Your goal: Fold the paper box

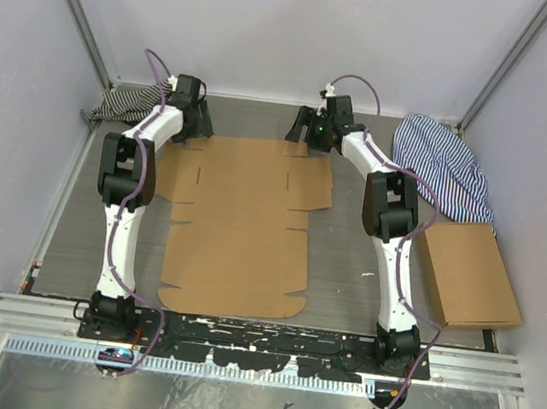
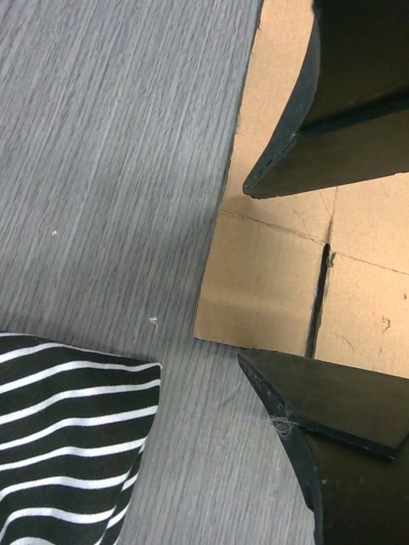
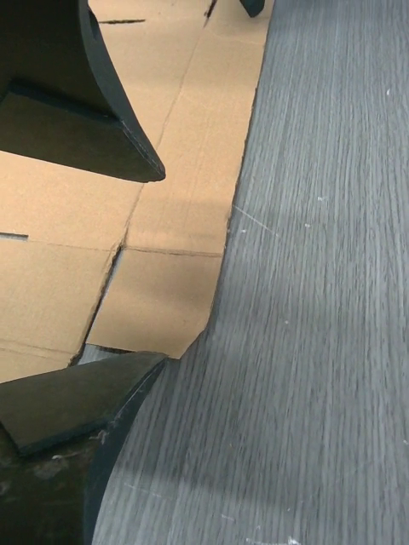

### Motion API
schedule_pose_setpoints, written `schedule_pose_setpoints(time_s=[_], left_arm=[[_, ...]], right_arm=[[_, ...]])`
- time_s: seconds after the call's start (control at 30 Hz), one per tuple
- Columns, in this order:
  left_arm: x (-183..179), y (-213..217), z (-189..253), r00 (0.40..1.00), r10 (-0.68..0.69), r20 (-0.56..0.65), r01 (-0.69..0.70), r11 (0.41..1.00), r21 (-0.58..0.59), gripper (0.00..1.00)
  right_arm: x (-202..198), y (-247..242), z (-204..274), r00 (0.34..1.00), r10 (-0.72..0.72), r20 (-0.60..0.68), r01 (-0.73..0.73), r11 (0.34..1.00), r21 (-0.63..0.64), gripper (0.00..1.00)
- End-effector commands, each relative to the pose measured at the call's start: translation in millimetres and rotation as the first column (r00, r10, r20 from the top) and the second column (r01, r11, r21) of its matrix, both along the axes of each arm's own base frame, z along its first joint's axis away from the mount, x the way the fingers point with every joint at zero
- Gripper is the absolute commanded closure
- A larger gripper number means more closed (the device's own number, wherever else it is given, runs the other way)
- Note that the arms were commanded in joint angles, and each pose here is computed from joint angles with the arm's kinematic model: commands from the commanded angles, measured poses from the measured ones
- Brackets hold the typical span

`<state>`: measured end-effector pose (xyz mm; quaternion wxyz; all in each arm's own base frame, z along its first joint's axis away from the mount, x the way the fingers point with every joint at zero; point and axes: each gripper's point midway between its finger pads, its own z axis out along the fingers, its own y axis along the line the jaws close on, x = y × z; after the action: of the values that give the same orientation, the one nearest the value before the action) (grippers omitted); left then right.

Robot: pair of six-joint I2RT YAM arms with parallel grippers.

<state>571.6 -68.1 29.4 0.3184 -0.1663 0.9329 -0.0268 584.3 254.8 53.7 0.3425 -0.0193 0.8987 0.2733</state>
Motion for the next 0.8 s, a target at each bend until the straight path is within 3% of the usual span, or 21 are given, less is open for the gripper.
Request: schedule_pose_setpoints(time_s=[0.0, 0.27, 0.57, 0.67, 0.77], left_arm=[[-14.9, -6.5, -25.1, 0.996, -0.02, -0.088, 0.02, 1.0, -0.006, 0.22], [-19.1, -11.1, -28.6, 0.994, -0.033, -0.102, 0.031, 0.999, -0.016, 0.23], [-24.9, -14.1, -30.5, 0.993, -0.039, -0.115, 0.037, 0.999, -0.023, 0.23], [-26.6, -13.8, -30.2, 0.992, -0.04, -0.121, 0.038, 0.999, -0.019, 0.23], [-28.1, -12.2, -29.0, 0.991, -0.037, -0.125, 0.036, 0.999, -0.011, 0.24]], right_arm=[[-6.2, 32.7, 95.6, 0.986, 0.067, 0.151, -0.089, 0.986, 0.141, 0.16], [-15.4, 51.4, 118.1, 0.977, 0.107, 0.186, -0.142, 0.972, 0.185, 0.16], [-18.7, 76.1, 96.4, 0.978, 0.163, 0.132, -0.192, 0.949, 0.25, 0.16], [-15.7, 75.1, 82.8, 0.984, 0.144, 0.101, -0.165, 0.959, 0.233, 0.18], [-9.9, 57.1, 52.0, 0.996, 0.062, 0.058, -0.069, 0.989, 0.133, 0.21]])
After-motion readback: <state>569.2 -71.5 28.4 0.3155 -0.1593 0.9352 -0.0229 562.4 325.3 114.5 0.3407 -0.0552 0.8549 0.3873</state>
